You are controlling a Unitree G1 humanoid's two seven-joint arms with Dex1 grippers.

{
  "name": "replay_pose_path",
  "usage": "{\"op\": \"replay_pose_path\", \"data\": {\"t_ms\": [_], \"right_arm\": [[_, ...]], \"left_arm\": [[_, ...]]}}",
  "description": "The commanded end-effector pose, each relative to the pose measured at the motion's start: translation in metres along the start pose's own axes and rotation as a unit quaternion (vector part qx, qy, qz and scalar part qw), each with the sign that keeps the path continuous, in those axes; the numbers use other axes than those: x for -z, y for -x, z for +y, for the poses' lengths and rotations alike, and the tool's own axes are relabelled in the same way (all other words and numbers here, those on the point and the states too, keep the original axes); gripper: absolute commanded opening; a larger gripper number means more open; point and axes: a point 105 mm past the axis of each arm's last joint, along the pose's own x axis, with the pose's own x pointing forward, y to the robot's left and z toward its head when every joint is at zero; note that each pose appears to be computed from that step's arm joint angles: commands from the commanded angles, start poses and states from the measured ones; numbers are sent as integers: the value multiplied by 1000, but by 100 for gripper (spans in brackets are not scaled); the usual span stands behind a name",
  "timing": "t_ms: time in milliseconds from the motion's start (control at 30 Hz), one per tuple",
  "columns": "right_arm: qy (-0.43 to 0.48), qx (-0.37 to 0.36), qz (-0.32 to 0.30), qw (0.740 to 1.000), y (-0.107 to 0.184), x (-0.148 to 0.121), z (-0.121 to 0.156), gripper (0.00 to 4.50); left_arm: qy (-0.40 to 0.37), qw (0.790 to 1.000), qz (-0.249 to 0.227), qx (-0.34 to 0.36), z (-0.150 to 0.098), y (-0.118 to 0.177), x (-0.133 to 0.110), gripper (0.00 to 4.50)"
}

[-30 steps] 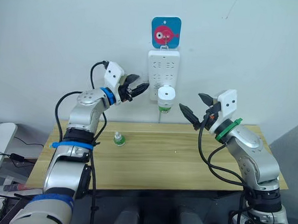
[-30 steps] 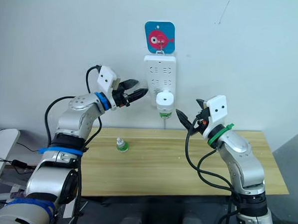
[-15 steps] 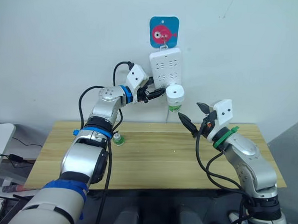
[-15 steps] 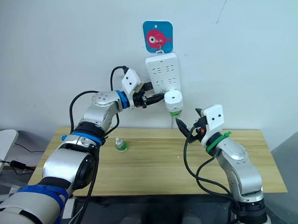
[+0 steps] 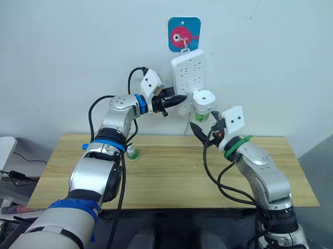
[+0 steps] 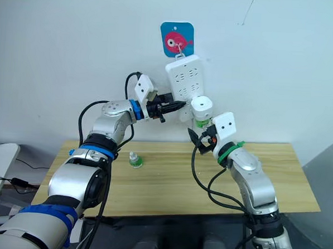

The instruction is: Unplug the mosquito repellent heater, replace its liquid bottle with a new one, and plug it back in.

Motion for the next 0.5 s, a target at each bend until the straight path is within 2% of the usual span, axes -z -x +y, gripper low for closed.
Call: {"op": "replay_pose_path", "data": {"t_ms": [33,400,500], "right_arm": [[15,17,-39,999,-9,-22,-3,450],[26,-1,-81,996,-26,-43,1,450],[26,-4,-86,996,-25,-45,0,384]], "left_arm": [[-20,999,-21,14,-4,-3,-18,138],[-19,1000,-18,7,-4,-1,-17,138],[-19,1000,-18,6,-4,-1,-17,137]]}}
